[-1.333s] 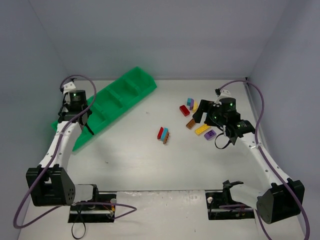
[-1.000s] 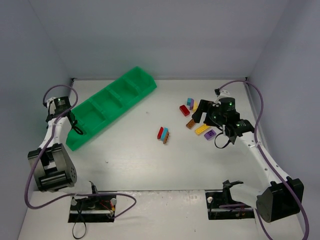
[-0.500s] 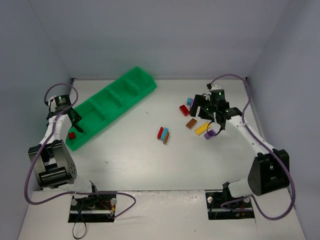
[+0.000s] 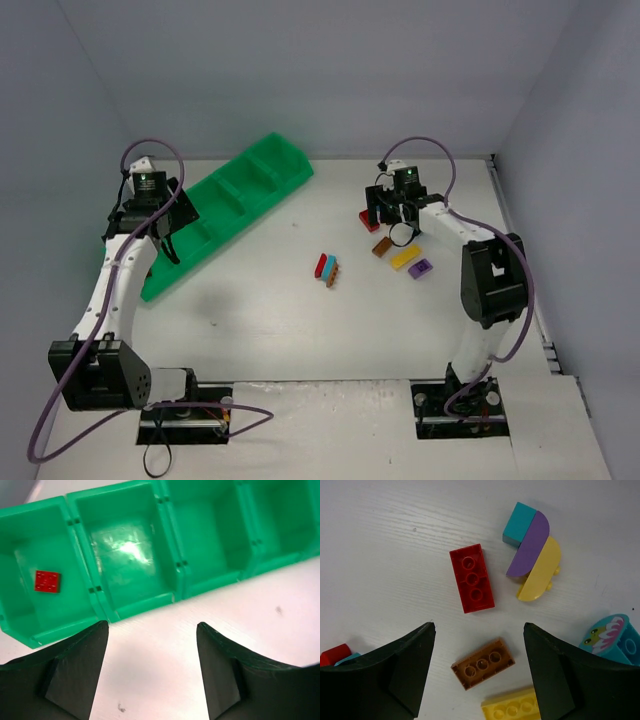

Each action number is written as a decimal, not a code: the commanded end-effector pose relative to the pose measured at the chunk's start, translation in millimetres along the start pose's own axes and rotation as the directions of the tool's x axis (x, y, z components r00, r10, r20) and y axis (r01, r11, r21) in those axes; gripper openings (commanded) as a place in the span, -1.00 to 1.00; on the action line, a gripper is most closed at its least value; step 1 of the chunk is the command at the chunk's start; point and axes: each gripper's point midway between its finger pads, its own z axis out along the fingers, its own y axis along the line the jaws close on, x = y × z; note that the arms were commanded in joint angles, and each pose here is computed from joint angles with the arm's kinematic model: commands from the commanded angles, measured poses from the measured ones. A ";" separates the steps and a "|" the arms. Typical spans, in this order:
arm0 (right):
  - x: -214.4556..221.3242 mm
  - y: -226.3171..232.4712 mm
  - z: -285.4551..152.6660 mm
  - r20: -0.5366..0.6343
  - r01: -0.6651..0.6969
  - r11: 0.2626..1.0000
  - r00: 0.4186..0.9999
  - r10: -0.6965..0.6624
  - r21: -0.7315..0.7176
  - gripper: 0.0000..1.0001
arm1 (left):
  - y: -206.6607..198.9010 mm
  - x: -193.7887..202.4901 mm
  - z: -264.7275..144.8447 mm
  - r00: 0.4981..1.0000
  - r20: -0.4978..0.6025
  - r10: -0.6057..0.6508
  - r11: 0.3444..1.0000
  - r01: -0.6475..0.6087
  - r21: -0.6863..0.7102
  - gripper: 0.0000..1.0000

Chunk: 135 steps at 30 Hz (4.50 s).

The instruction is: Sort the legos into containers by color

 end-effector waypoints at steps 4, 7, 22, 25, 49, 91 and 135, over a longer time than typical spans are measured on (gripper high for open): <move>-24.1 9.0 37.2 0.065 0.162 0.986 0.985 -0.159 -0.050 0.37 | -18.2 -0.2 -53.7 0.998 -0.013 0.059 0.989 -0.057 0.139 0.31; -16.3 12.1 51.3 0.043 0.184 0.980 0.982 -0.182 -0.072 0.29 | -26.5 8.3 -70.1 0.995 -0.020 0.094 0.980 -0.089 0.178 0.32; 25.4 8.7 80.6 -0.060 0.237 0.970 0.969 -0.240 -0.051 -0.46 | -16.9 28.6 -92.8 0.994 -0.049 0.102 0.974 -0.090 0.209 0.33; 12.7 22.6 68.3 -0.021 0.272 0.961 0.962 -0.273 -0.045 -1.00 | -32.5 25.4 -100.5 0.996 -0.057 0.074 0.959 -0.055 0.278 0.33; -66.0 211.1 -185.6 0.549 0.506 0.769 0.799 -0.247 -0.390 -0.98 | -230.5 13.6 -199.1 1.000 -0.009 0.013 0.505 0.001 0.863 0.33; -58.2 202.4 -170.0 0.480 0.405 0.832 0.855 -0.197 -0.380 0.52 | -197.5 40.7 -107.4 0.995 0.026 0.097 0.717 -0.088 0.692 -0.97; 47.2 6.3 -88.0 0.085 -0.419 0.872 0.908 0.411 0.252 0.26 | 79.7 -22.4 6.5 0.981 0.110 -0.162 0.955 0.184 -0.234 0.39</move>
